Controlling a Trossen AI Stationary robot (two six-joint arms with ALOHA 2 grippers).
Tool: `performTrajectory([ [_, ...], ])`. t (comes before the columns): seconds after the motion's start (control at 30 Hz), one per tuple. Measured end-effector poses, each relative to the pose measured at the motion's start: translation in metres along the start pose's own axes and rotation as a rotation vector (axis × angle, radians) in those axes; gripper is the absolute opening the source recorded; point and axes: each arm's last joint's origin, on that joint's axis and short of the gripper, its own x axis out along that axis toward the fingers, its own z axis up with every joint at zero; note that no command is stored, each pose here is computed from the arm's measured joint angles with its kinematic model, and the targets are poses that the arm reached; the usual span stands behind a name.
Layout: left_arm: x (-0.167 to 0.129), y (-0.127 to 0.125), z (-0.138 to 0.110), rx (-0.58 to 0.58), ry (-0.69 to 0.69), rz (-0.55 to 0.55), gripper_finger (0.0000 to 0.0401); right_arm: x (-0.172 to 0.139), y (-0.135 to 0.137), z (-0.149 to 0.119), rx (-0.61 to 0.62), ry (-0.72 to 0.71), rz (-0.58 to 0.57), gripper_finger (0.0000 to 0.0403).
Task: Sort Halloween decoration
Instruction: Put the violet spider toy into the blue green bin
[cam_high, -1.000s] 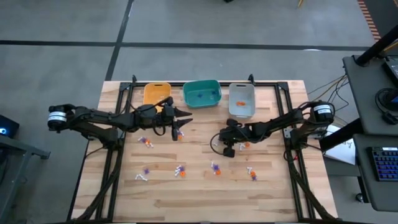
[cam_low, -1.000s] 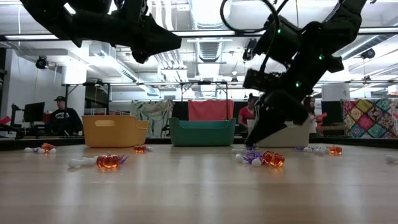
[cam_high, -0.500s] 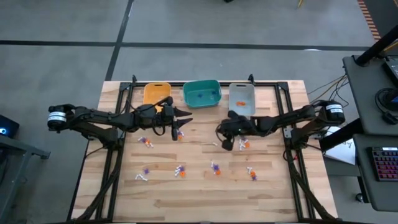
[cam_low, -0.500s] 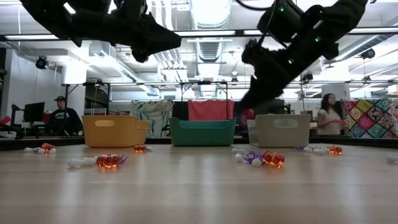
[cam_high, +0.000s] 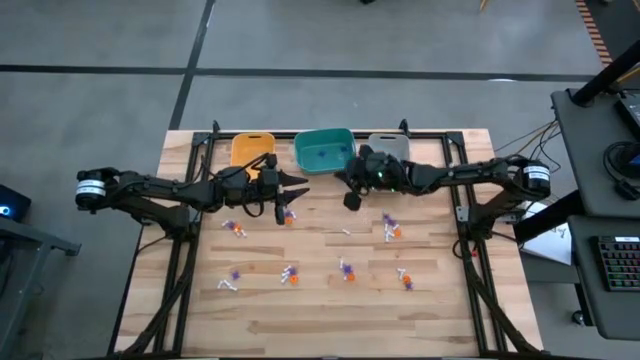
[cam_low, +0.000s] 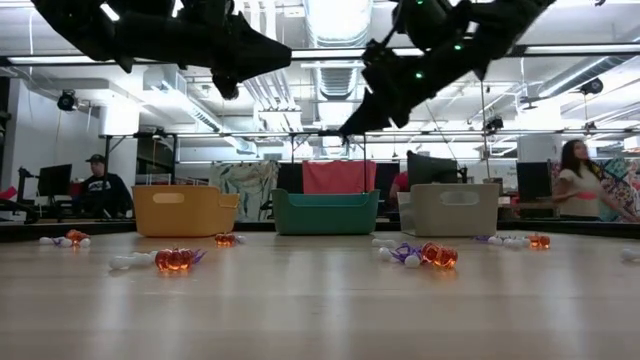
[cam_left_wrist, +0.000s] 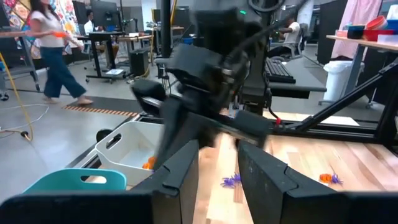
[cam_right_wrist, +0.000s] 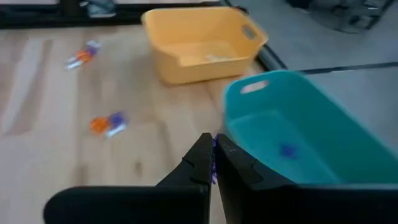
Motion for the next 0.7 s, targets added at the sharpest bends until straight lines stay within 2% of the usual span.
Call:
performTrajectory([
  [0.23, 0.000, 0.000, 0.000, -0.002, 0.000, 0.000, 0.0095, 0.023, -0.036, 0.018, 0.013, 0.002, -0.093, 0.0008],
  [0.5, 0.000, 0.000, 0.000, -0.024, 0.000, 0.000, 0.0095, 0.068, -0.071, 0.012, 0.149, 0.064, -0.179, 0.0009],
  [0.7, 0.000, 0.000, -0.001, -0.040, 0.012, 0.000, 0.0095, 0.096, -0.083, 0.006, 0.198, 0.145, -0.195, 0.0009],
])
